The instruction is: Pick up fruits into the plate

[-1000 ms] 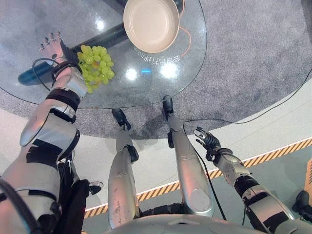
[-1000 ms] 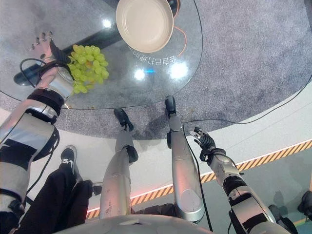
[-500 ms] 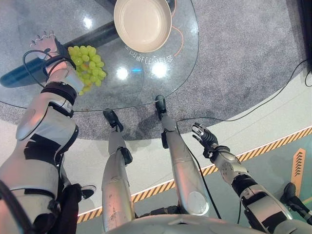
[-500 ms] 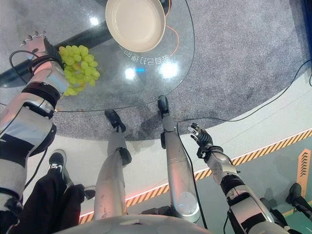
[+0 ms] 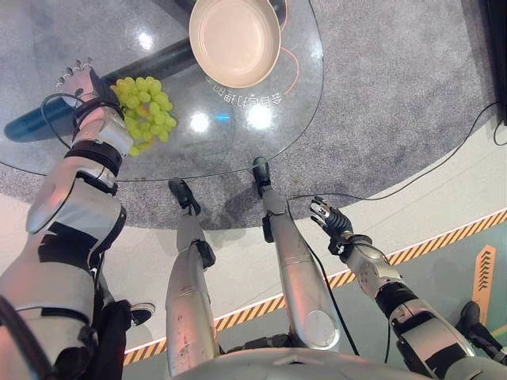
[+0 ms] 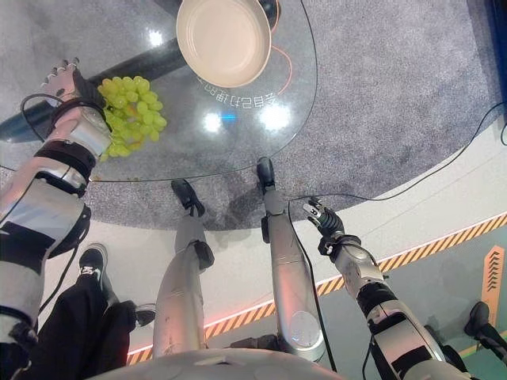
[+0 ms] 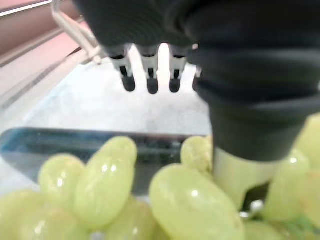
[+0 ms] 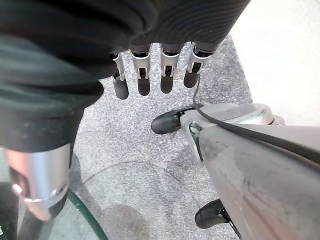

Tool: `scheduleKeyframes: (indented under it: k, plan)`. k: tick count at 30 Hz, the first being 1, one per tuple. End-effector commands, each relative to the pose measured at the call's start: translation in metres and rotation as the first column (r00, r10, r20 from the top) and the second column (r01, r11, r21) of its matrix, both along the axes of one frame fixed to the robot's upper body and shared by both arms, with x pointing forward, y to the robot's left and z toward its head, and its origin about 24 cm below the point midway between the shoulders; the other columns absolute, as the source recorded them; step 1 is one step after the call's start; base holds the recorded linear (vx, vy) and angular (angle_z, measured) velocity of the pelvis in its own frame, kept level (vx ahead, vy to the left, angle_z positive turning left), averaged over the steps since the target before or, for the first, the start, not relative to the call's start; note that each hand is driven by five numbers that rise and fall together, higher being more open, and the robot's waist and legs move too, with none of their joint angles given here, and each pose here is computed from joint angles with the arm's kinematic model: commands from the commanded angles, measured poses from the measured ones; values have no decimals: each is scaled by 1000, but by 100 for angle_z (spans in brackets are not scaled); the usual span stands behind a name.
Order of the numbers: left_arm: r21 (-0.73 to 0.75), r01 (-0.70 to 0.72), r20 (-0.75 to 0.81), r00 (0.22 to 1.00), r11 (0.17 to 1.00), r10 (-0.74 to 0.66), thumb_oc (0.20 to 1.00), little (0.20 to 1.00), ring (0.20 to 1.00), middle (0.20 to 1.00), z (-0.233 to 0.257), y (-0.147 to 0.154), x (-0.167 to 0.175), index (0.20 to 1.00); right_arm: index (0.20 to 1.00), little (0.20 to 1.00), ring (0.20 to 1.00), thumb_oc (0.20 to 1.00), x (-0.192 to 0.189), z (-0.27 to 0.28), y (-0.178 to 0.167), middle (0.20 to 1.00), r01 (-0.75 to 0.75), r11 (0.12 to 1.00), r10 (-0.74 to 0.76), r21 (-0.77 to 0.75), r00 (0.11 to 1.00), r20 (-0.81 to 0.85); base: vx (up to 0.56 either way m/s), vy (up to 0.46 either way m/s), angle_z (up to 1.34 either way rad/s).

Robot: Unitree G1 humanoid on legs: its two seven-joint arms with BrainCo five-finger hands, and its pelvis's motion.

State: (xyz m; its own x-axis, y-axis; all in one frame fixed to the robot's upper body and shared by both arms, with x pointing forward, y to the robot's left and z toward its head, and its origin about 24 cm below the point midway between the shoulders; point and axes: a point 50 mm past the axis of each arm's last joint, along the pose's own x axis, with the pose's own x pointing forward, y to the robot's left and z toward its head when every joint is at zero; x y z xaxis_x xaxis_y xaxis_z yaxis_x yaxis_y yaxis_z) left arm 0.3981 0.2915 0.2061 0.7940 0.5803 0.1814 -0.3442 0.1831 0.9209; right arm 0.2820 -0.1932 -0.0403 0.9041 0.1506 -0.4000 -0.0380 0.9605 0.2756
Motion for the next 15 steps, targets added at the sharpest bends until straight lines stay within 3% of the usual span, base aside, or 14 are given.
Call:
scheduleKeyframes:
  k: [1, 15]
  plan:
    - [-114, 14, -65, 998, 993, -22, 1000, 1000, 1000, 1000, -40, -5, -3, 1000, 1000, 1000, 1000, 1000, -7, -4, 3, 1000, 13, 999, -13, 30, 1000, -4, 0, 0, 0]
    - [-94, 39, 18, 999, 995, -37, 1000, 1000, 1000, 1000, -34, 8, -12, 1000, 1000, 1000, 1000, 1000, -19, -14, -18, 1000, 64, 998, -65, -7, 996, -59, -1, 10, 2]
